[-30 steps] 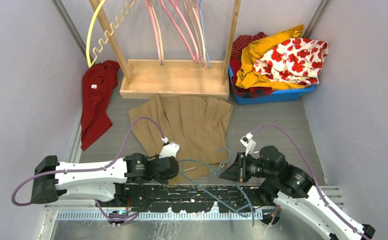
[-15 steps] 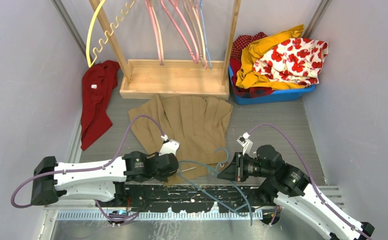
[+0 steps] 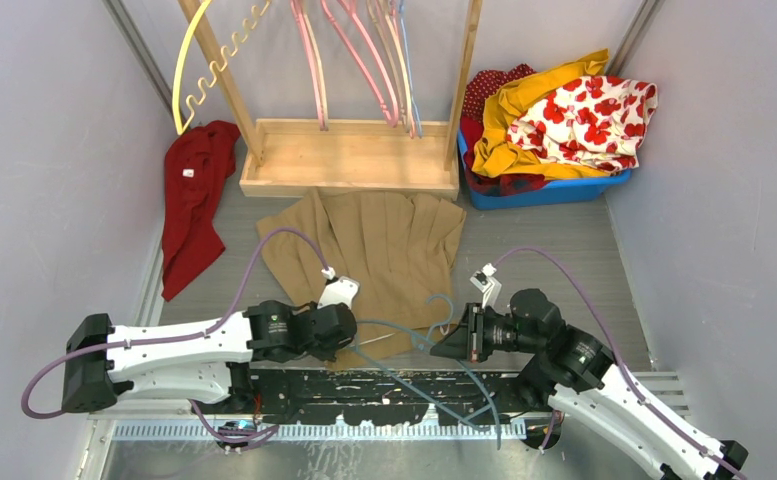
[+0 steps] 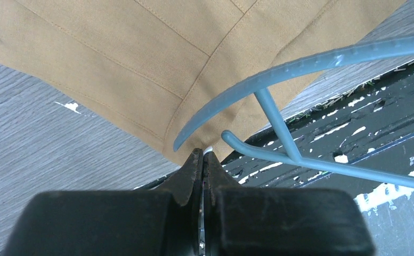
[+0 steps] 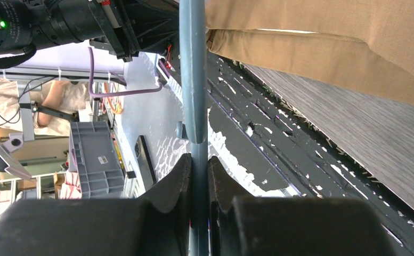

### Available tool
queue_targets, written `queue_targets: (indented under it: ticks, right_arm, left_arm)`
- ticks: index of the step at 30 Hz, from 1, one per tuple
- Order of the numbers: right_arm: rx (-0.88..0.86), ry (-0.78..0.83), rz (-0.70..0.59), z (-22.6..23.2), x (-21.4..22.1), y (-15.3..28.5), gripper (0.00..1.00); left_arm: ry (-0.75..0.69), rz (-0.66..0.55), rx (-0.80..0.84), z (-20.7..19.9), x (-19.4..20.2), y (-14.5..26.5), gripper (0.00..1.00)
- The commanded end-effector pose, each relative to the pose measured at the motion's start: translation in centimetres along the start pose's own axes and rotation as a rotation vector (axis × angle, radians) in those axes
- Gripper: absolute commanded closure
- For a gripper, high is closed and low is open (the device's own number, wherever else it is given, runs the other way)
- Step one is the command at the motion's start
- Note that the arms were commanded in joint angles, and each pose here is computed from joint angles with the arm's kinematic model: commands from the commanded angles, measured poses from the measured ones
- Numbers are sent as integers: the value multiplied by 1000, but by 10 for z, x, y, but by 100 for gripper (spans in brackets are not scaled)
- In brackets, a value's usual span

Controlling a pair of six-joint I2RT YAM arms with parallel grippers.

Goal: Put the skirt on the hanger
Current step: Hang the skirt on the hanger.

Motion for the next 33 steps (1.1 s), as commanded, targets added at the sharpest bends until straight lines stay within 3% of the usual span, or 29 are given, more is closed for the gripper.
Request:
queue_targets:
  ticks: [1, 33]
  right_arm:
    - [-85, 20, -24, 14, -7, -2, 99]
    - [-121, -5, 6, 10, -6, -16, 99]
  left_arm:
    - [12, -61, 22, -4, -19, 10, 100]
    - [13, -75, 24, -2, -27, 16, 100]
Point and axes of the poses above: each gripper's point midway between its finger pads, its own y axis back along the fingers, its own z axis along the line the jaws close on, x = y × z, the point moved 5 cm from there along y, back along the fingers, and after that the axes turned 2 degrees about y, right-handed, at the moved point
